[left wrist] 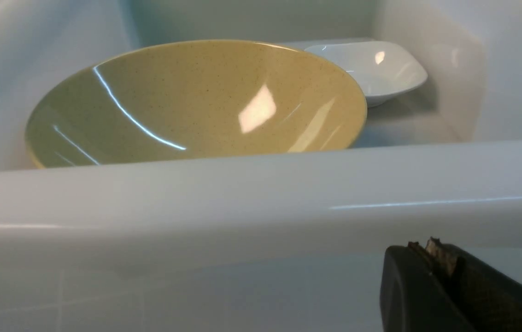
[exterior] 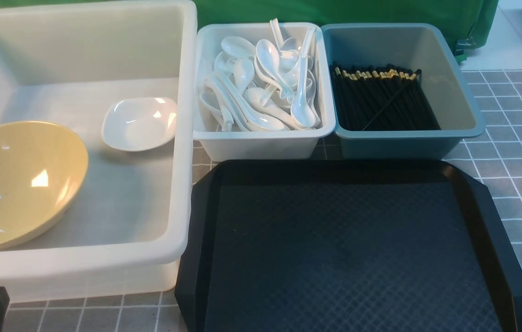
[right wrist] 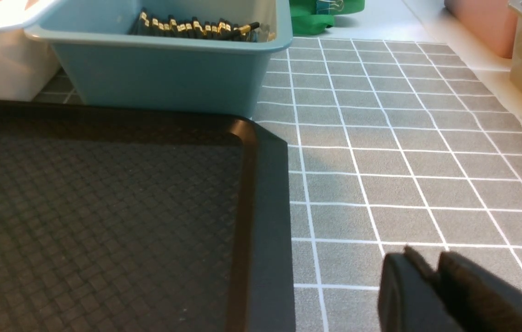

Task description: On grey table put chopsticks spoon bowls plates into blue grey white boxes.

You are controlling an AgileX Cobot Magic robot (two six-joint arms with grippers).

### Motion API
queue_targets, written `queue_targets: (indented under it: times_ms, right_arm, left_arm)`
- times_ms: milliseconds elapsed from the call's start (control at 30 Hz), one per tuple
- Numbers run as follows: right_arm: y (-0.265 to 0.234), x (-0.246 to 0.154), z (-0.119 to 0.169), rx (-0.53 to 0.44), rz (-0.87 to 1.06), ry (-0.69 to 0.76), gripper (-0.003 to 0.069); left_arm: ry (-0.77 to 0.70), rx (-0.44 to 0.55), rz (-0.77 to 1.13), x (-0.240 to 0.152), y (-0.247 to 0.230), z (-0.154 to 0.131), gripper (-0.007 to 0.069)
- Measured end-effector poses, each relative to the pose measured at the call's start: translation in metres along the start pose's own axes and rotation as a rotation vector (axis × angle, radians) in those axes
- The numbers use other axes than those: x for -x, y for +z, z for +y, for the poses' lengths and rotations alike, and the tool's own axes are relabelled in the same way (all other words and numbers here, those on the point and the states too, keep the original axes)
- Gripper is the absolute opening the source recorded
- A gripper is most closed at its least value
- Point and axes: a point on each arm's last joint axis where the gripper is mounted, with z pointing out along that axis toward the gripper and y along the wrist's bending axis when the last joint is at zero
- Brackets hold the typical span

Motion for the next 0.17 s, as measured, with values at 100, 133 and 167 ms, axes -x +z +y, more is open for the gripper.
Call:
queue_targets:
  times_ms: [100,133,167]
  right_arm:
    - [0.0000,0.0000,0.0000,0.000,0.000,0.000,0.0134]
    - [0.0000,0.0000,0.0000,0.000,0.000,0.000,0.0134]
    - [0.0000,0.0000,0.0000,0.000,0.000,0.000,0.0135]
  left_arm:
    - [0.000,0.000,0.000,0.0000,0.0000,0.0000,-0.0010]
    - [0.000,0.000,0.000,0.0000,0.0000,0.0000,-0.0010]
    - [0.000,0.000,0.000,0.0000,0.0000,0.0000,-0.0010]
